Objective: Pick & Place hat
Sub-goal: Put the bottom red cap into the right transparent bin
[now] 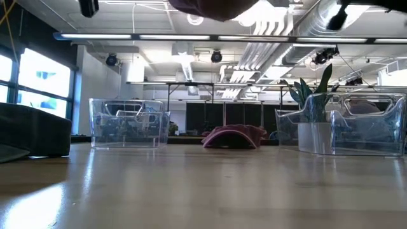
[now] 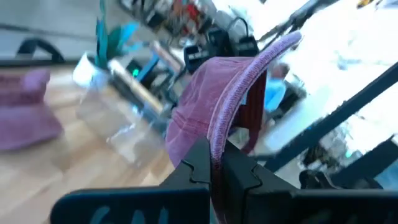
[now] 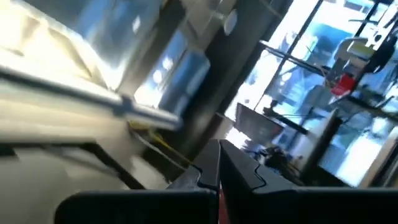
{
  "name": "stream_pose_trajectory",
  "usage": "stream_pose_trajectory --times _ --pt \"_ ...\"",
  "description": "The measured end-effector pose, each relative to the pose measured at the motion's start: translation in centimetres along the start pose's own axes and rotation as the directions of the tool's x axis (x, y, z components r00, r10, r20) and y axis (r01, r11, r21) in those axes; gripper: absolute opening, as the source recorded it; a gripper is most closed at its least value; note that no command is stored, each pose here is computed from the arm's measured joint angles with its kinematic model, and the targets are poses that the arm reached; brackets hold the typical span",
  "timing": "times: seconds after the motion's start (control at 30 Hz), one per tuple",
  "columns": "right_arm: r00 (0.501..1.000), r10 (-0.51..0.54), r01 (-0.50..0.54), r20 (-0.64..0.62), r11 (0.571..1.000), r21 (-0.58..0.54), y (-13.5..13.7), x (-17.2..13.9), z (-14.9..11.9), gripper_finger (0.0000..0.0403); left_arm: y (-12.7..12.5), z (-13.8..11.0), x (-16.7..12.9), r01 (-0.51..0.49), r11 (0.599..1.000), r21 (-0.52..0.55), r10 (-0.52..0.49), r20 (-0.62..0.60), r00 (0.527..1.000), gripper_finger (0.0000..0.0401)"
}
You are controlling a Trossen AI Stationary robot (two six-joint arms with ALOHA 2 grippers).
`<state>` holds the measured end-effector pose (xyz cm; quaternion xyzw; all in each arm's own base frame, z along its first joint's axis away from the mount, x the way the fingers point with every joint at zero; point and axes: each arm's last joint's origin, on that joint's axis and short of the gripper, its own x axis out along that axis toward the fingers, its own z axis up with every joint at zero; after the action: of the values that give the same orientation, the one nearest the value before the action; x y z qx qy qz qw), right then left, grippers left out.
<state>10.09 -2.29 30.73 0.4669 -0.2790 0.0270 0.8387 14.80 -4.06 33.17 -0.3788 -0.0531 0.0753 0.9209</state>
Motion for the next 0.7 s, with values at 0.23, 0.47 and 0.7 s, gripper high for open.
stream_pose_trajectory --times 0.23,0.47,0.7 --pt "0.896 -0.217 0.202 -0.388 0.976 -0.081 2.3 9.1 -3.4 0.0001 -0.4 2.1 -1.8 0.059 0.998 0.019 -0.061 0.115 0.991 0.0000" --pt "0.724 -0.518 0.451 -0.455 0.855 -0.257 1.8 15.8 -7.2 0.0001 -0.7 2.4 -1.8 0.100 0.994 0.052 -0.106 0.138 0.985 0.0000" --pt "0.711 -0.431 0.330 -0.556 0.902 -0.279 4.4 21.9 -9.0 0.0000 -0.7 1.2 -0.3 0.036 0.998 0.057 -0.042 0.117 0.992 0.0000"
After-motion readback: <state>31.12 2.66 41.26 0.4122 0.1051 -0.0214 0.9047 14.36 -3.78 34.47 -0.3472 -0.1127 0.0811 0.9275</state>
